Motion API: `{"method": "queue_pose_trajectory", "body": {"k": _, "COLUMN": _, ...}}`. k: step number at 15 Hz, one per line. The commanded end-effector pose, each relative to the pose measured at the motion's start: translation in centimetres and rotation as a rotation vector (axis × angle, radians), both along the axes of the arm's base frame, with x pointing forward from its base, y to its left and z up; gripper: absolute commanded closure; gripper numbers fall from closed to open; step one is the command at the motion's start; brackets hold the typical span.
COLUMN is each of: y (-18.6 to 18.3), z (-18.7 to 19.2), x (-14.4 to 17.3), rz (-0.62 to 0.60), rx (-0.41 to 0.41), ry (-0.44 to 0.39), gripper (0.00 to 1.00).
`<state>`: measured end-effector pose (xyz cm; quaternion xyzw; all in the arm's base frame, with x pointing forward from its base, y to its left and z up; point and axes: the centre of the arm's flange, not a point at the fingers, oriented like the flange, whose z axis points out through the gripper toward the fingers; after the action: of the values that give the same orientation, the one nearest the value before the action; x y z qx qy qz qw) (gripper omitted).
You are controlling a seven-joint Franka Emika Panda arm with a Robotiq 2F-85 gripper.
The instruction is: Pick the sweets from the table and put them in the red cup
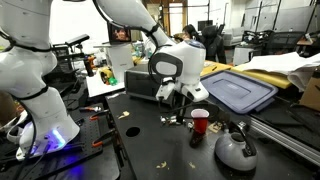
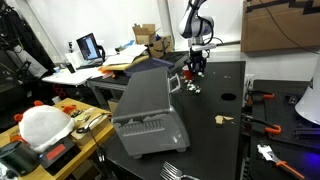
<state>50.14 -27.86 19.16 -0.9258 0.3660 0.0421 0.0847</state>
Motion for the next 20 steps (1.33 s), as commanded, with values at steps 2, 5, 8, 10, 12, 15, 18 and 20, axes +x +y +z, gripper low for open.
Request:
{"method": "queue_pose_trajectory", "body": {"k": 2, "y": 1.0, "z": 4.7, "x": -1.5, "rz": -0.009, "rx": 0.004, "ry": -0.026, "gripper": 0.98}}
{"method": "queue_pose_trajectory", "body": {"k": 5, "y": 1.0, "z": 6.3, "x": -0.7, "rz": -0.017, "rx": 0.000, "ry": -0.076, "gripper": 0.98}}
{"method": "queue_pose_trajectory", "body": {"k": 8, "y": 1.1, "z": 6.9, "x": 0.3, "rz": -0.036, "rx": -0.006, "ry": -0.124, "gripper": 0.98}}
{"method": "queue_pose_trajectory", "body": {"k": 10, "y": 1.1, "z": 6.8, "x": 1.3, "rz": -0.053, "rx": -0.007, "ry": -0.158, "gripper": 0.98}}
{"method": "queue_pose_trajectory", "body": {"k": 12, "y": 1.2, "z": 6.6, "x": 2.1, "rz": -0.075, "rx": -0.019, "ry": -0.195, "gripper": 0.98}}
{"method": "queue_pose_trajectory", "body": {"k": 15, "y": 1.2, "z": 6.3, "x": 3.4, "rz": -0.110, "rx": -0.035, "ry": -0.254, "gripper": 0.98}}
{"method": "queue_pose_trajectory", "body": {"k": 18, "y": 1.3, "z": 6.4, "x": 4.0, "rz": -0.147, "rx": -0.055, "ry": -0.298, "gripper": 0.98}}
{"method": "queue_pose_trajectory", "body": {"k": 20, "y": 0.9, "z": 6.5, "x": 4.5, "rz": -0.166, "rx": -0.067, "ry": -0.311, "gripper": 0.98}}
